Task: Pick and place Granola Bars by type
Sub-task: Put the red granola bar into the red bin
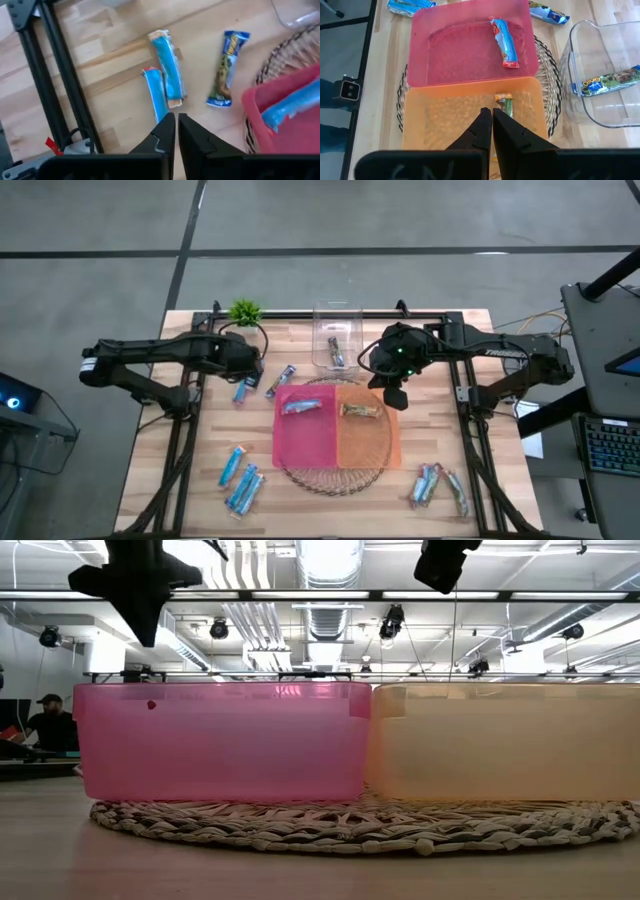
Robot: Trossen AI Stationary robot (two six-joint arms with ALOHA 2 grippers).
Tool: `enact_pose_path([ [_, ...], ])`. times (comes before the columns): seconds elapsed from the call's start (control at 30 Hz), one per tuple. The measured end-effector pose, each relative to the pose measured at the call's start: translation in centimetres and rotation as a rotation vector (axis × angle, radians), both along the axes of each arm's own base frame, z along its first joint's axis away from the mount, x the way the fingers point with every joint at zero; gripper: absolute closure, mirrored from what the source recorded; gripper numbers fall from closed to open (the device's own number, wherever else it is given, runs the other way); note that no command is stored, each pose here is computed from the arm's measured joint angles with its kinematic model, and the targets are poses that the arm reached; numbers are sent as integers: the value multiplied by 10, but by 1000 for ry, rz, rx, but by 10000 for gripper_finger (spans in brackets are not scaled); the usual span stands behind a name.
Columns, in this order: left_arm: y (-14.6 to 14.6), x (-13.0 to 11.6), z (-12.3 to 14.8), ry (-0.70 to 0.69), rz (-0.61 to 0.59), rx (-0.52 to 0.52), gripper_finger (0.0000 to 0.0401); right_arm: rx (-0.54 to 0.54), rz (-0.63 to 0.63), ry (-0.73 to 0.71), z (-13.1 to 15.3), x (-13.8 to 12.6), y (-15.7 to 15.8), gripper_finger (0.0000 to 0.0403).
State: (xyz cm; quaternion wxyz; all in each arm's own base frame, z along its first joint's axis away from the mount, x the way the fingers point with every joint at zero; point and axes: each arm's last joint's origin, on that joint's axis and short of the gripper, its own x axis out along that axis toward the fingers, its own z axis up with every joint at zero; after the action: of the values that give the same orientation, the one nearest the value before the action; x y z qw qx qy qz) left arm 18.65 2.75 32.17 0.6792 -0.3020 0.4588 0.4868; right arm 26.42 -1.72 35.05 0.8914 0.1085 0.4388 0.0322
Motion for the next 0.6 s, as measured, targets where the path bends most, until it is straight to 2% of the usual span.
enact_pose_path([
  [0.13,9,-2,0,-1,51,12,362,0,0,0,0,0,0,394],
  [0.37,28,-5,-3,18,133,15,277,4,-3,1,0,0,0,394],
  [0.6,40,-11,-25,70,176,-70,200,5,-5,2,0,0,0,394],
])
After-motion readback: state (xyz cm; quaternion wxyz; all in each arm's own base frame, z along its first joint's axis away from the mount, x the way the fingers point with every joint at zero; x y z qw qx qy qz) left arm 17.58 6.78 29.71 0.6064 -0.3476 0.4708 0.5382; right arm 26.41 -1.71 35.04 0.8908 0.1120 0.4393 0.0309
